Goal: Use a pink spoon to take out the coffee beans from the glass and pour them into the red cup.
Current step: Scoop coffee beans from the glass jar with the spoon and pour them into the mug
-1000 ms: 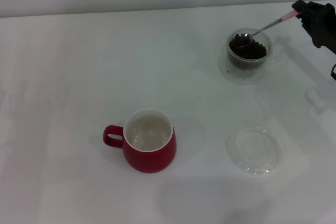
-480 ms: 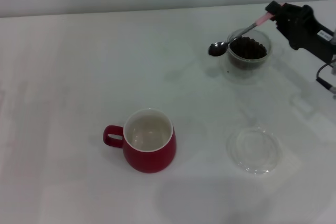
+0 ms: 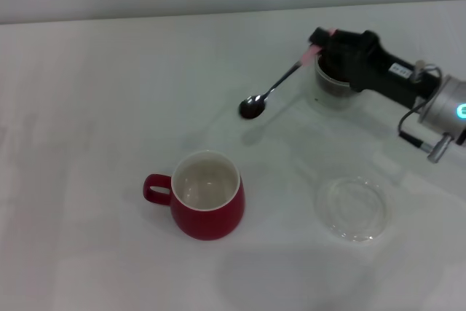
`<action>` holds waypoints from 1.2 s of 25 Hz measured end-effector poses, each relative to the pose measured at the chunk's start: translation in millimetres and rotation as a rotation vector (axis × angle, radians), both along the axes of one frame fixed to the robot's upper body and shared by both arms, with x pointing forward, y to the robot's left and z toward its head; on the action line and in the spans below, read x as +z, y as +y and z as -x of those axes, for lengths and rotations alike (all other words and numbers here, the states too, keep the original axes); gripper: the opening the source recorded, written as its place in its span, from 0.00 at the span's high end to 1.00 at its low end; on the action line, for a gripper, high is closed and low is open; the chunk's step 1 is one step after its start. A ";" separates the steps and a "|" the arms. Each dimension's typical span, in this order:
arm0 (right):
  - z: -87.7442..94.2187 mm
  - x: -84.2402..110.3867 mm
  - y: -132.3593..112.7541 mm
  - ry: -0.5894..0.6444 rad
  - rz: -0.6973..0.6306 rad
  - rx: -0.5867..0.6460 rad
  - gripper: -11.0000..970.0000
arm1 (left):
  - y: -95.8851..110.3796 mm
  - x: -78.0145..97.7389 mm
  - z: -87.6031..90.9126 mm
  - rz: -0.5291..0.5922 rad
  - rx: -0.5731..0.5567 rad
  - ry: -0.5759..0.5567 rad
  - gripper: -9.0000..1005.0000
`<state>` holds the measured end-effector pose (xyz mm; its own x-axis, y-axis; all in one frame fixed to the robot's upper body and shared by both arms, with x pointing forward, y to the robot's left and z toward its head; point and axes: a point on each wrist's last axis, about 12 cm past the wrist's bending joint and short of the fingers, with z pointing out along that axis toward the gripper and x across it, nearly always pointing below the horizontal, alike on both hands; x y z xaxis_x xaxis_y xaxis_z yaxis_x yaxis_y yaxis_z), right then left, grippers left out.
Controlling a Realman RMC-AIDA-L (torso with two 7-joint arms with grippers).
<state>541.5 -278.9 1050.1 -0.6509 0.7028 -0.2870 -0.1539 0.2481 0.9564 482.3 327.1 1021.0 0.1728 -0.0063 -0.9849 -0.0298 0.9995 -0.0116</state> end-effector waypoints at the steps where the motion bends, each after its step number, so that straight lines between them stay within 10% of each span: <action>1: 0.6 -0.2 3.4 -0.001 0.001 0.013 0.83 | -0.4 0.4 -0.8 0.000 -0.002 -0.002 0.11; 30: 3.2 5.4 54.4 -0.259 0.255 0.251 0.82 | -4.1 2.9 -6.7 -0.002 -0.019 -0.009 0.11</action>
<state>538.2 -224.5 1055.5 -0.6765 0.4172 -0.6069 -0.4658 0.3959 0.7914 489.0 323.0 1023.9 0.1814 -0.0076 -0.9834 -0.0108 0.9999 -0.0097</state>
